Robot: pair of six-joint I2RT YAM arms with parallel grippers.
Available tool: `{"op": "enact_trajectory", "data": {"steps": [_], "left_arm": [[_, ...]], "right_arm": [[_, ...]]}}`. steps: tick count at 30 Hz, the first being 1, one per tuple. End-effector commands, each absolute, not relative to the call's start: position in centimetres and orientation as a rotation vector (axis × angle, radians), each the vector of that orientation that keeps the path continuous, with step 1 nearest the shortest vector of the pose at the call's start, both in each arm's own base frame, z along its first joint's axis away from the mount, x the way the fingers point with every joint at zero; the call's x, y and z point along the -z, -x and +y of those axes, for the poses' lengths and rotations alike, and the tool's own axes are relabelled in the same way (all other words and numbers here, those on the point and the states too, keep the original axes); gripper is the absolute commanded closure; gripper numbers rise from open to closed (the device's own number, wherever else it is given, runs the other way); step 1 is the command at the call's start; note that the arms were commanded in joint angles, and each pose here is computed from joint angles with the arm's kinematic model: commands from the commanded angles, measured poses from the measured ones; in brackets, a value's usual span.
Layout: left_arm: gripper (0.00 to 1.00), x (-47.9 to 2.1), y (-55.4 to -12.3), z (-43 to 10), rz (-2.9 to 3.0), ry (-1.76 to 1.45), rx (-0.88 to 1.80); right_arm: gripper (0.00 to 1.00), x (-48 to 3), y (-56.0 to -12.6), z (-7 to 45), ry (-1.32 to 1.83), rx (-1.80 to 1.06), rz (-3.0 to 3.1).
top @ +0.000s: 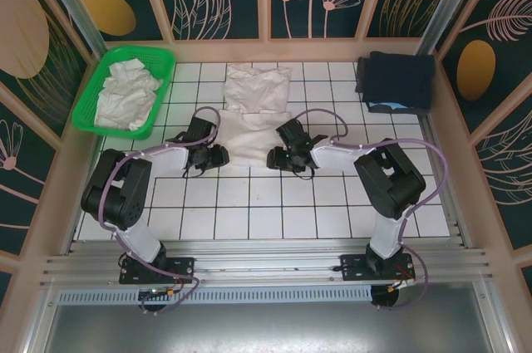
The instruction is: Fold and stack the t-shirts
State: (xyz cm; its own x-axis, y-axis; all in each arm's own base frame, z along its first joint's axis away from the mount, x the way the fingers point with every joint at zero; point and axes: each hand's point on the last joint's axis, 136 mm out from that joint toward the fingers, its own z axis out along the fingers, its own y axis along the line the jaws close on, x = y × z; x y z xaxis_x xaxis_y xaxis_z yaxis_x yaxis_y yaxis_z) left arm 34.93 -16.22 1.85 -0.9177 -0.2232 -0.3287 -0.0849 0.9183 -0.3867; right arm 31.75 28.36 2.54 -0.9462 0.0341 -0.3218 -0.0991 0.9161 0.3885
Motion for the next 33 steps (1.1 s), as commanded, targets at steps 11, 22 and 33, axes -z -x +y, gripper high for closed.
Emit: {"op": "enact_trajectory", "data": {"steps": [11,22,33], "left_arm": [[0.86,-5.4,-34.7,-16.0,2.634,0.210,0.555],[0.44,-2.3,-33.4,-15.0,2.698,0.256,0.493],[0.42,-1.9,-33.6,-13.7,2.669,0.333,0.444]], "right_arm": [[1.00,-3.6,-32.3,27.9,-0.002,-0.588,2.720],[1.00,-3.5,-31.9,27.5,0.011,-0.614,2.721],[1.00,-3.2,-31.7,26.0,-0.012,-0.601,2.731]]}}
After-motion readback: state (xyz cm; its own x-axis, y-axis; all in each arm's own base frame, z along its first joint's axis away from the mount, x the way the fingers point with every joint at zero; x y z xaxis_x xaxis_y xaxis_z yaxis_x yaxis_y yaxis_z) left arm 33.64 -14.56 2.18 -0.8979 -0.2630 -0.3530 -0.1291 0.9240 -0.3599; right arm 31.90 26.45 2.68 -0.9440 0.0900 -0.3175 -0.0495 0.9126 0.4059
